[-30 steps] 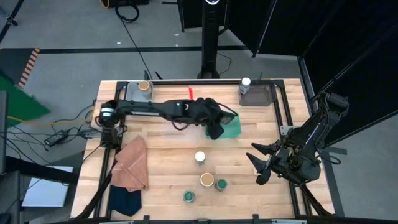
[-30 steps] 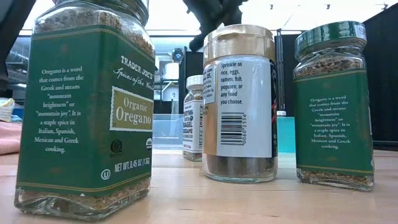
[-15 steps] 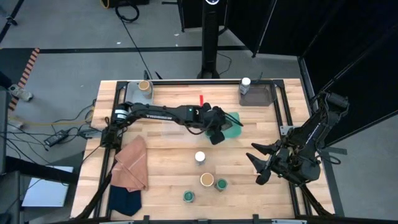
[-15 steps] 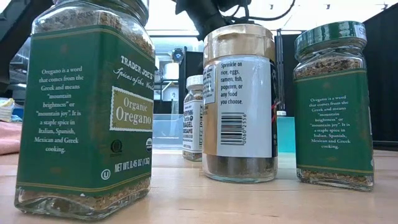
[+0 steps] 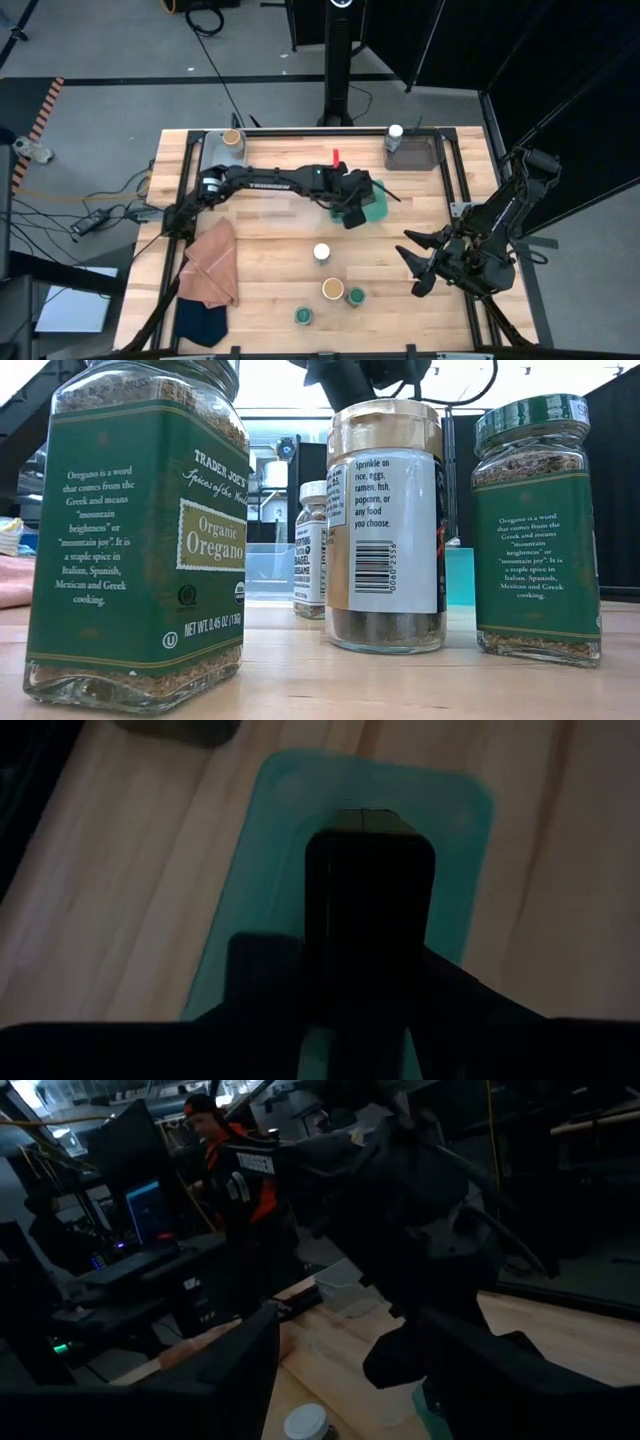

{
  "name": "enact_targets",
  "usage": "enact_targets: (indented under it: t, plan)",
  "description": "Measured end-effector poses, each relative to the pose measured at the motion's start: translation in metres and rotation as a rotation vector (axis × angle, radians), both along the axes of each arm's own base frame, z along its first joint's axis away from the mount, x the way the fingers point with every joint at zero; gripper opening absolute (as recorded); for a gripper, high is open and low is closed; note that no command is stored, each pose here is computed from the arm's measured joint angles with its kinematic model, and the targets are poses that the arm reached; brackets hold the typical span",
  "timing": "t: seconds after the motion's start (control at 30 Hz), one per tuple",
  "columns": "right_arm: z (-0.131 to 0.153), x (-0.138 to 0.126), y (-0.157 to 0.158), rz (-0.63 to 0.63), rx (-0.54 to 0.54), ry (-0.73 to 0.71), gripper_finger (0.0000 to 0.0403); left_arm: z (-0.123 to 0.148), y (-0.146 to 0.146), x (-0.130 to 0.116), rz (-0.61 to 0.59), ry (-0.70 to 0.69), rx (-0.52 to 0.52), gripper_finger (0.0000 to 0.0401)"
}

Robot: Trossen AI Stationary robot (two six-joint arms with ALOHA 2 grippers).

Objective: Sort spices by type
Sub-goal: Put the green seasoning can into the green bin

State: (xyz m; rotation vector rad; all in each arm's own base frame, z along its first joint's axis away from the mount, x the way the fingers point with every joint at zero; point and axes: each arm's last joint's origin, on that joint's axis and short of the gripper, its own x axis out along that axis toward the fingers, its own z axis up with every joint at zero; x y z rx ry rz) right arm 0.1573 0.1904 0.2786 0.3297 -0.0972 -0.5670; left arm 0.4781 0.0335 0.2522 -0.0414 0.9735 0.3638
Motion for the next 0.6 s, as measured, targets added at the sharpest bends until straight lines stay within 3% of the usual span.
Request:
enact_targets:
  t: [0.37,0.6]
  plan:
    - [0.0,0.0,0.0,0.0,-0.001,0.001,0.0242,-0.003,0.007,-0.003,-0.055,0.055,0.012,0.0137]
    - [0.0,0.0,0.0,0.0,-0.001,0.001,0.0242,-0.019,0.005,0.0,-0.089,0.109,0.005,0.0137]
